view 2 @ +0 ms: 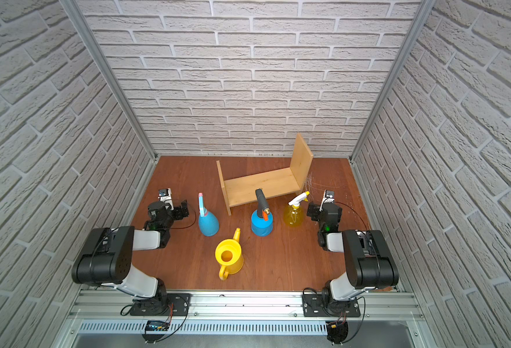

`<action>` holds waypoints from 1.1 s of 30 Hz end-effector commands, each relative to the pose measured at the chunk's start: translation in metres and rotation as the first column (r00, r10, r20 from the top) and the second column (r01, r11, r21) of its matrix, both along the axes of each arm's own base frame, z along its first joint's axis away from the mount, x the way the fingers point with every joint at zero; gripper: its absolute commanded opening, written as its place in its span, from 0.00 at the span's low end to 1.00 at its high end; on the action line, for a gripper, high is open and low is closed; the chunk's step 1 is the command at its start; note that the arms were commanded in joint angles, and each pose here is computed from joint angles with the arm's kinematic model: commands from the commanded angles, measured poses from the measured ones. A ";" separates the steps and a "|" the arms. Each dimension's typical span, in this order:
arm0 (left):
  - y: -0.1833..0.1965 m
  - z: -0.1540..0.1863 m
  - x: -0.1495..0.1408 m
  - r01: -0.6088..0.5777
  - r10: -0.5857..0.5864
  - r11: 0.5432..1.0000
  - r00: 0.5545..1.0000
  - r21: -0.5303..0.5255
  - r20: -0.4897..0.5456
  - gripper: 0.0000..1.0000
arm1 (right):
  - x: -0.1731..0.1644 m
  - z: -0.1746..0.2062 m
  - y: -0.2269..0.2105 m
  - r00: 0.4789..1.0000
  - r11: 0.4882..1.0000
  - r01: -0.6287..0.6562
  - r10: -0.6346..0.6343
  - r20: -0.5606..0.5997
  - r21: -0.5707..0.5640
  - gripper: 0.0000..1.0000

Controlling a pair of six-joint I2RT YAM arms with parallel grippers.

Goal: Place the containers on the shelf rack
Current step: 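Pick up a container from the center of the board.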

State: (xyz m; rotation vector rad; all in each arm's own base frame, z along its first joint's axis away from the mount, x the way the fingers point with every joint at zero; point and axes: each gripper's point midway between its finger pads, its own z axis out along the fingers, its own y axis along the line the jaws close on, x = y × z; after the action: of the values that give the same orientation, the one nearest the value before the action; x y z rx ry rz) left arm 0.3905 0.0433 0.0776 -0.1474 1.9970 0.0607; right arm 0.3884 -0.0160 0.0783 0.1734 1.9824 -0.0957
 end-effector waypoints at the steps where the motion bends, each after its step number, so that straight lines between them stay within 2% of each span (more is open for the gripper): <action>1: 0.003 0.032 0.009 -0.014 0.014 1.000 1.000 -0.010 0.014 0.98 | 0.012 0.022 0.010 0.998 0.999 -0.052 0.052 0.038 -0.004 0.99; 2: 0.008 0.035 0.009 -0.049 0.048 0.999 0.998 -0.019 -0.032 0.98 | 0.012 0.025 0.011 0.998 0.998 -0.062 0.062 0.026 -0.005 0.98; 4: 0.004 0.043 0.008 -0.030 0.028 0.999 0.997 -0.031 -0.075 0.98 | 0.007 0.037 0.012 0.997 0.998 -0.068 0.069 0.032 -0.004 0.99; 9: -0.003 0.093 -0.006 -0.029 0.029 0.999 1.000 -0.037 -0.006 0.98 | -0.012 0.083 0.009 0.994 0.999 -0.049 0.048 0.103 0.014 0.99; 12: -0.007 0.137 -0.019 -0.024 0.027 0.997 0.999 -0.076 0.045 0.98 | -0.033 0.129 0.006 0.979 0.999 -0.031 0.022 0.205 0.042 0.99; 13: -0.009 0.142 -0.023 -0.020 0.023 0.996 0.999 -0.092 0.036 0.98 | -0.040 0.144 0.004 0.972 0.999 -0.023 0.012 0.234 0.045 0.99; 16: -0.015 0.181 -0.036 -0.020 0.038 0.983 0.994 -0.184 0.098 0.98 | -0.064 0.180 -0.001 0.963 0.998 0.000 -0.017 0.269 0.062 0.99; 19: -0.001 0.203 -0.055 -0.153 0.194 0.937 0.975 -0.315 0.104 0.98 | -0.087 0.208 -0.008 0.964 0.992 0.049 -0.078 0.256 0.117 0.99; 20: 0.000 0.209 -0.060 -0.165 0.212 0.924 0.972 -0.344 0.104 0.98 | -0.093 0.216 -0.007 0.965 0.991 0.041 -0.072 0.250 0.129 0.99; 22: -0.008 0.224 -0.066 -0.122 0.184 0.912 0.975 -0.391 0.126 0.98 | -0.103 0.235 0.002 0.967 0.990 -0.010 -0.027 0.252 0.141 0.99; 24: -0.017 0.237 -0.071 -0.081 0.155 0.897 0.978 -0.434 0.137 0.98 | -0.112 0.246 0.005 0.971 0.980 -0.019 -0.030 0.239 0.200 0.99; 27: -0.034 0.253 -0.077 -0.015 0.100 0.855 0.986 -0.519 0.136 0.98 | -0.123 0.262 0.016 0.975 0.948 -0.056 -0.016 0.224 0.313 0.99; 29: -0.048 0.263 -0.079 0.042 0.047 0.818 0.989 -0.574 0.140 0.98 | -0.127 0.271 0.038 0.970 0.915 -0.168 0.087 0.226 0.367 0.98; 31: -0.063 0.272 -0.082 0.103 -0.008 0.777 0.988 -0.621 0.155 0.98 | -0.129 0.280 0.060 0.955 0.857 -0.269 0.176 0.240 0.440 0.99; 33: -0.079 0.276 -0.084 0.147 -0.052 0.728 0.986 -0.669 0.159 0.98 | -0.133 0.291 0.084 0.923 0.777 -0.379 0.279 0.264 0.503 0.99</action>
State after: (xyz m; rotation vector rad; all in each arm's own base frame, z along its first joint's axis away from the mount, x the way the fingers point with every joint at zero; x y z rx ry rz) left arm 0.3145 -0.0062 0.3422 -0.5174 1.7936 -0.5409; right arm 0.2641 0.0288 0.3672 0.2514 1.7274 0.4297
